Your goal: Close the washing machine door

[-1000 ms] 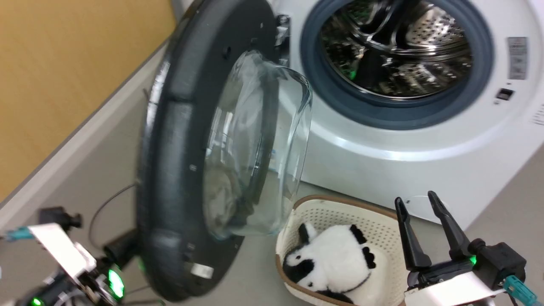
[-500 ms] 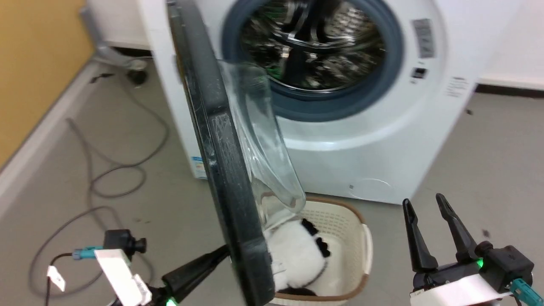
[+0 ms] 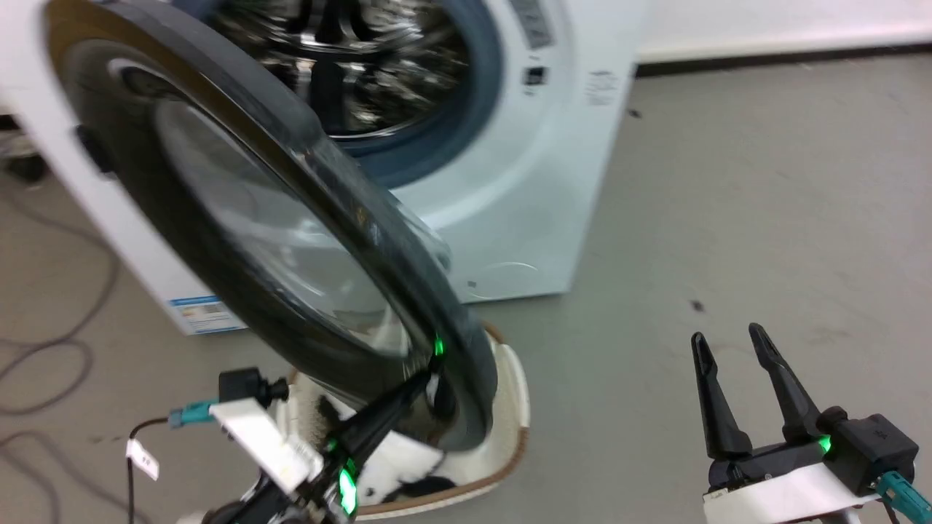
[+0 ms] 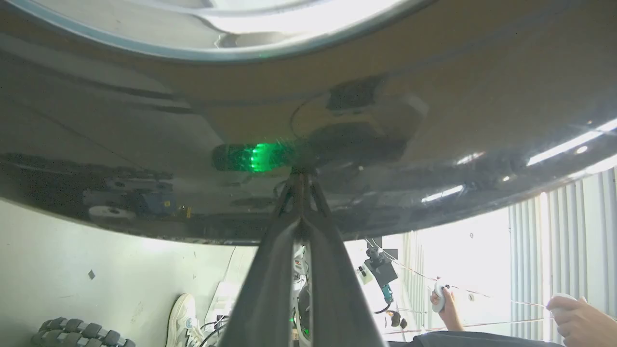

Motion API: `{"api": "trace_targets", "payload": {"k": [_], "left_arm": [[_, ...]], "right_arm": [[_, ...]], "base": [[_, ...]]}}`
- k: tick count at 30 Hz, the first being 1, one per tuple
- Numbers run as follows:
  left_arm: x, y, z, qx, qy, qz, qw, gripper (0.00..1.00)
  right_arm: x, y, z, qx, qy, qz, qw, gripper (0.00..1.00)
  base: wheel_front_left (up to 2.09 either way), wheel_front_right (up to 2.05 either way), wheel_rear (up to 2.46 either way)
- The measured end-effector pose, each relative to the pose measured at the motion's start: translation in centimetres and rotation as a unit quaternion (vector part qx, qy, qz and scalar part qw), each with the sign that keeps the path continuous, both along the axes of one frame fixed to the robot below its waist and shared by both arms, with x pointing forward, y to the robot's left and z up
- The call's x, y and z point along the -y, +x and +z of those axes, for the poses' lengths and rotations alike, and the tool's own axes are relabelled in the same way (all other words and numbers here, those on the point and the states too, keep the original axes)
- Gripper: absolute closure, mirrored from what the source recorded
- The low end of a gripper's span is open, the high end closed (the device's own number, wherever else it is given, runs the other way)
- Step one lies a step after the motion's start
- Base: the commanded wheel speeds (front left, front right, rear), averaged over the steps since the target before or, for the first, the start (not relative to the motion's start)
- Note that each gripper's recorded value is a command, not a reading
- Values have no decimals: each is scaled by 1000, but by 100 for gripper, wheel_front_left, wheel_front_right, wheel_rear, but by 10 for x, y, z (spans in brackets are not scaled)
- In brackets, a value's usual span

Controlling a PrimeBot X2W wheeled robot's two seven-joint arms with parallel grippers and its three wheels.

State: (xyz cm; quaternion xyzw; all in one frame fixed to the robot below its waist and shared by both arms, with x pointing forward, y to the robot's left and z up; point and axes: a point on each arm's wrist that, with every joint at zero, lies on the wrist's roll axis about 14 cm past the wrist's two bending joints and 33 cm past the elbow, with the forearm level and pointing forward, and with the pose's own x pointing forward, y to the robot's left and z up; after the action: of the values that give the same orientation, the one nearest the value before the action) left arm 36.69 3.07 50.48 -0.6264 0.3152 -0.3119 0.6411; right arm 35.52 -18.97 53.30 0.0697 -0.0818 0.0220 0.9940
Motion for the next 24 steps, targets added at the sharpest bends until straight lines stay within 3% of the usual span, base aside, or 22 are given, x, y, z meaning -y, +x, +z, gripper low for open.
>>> {"api": "trace_targets", "payload": {"k": [3, 11, 24], "left_arm": [[23, 18, 0, 4, -6, -3, 1000, 100], [67, 90, -5, 20, 5, 74, 997, 100], [102, 162, -6, 39, 22, 141, 989, 100]], "right_arm": [[17, -8, -3, -7, -2, -28, 1000, 0], [55, -24, -15, -32, -3, -100, 994, 0], [76, -31, -28, -59, -2, -141, 988, 0]], "base": [[0, 0, 0], [0, 0, 0], [0, 0, 0]]}}
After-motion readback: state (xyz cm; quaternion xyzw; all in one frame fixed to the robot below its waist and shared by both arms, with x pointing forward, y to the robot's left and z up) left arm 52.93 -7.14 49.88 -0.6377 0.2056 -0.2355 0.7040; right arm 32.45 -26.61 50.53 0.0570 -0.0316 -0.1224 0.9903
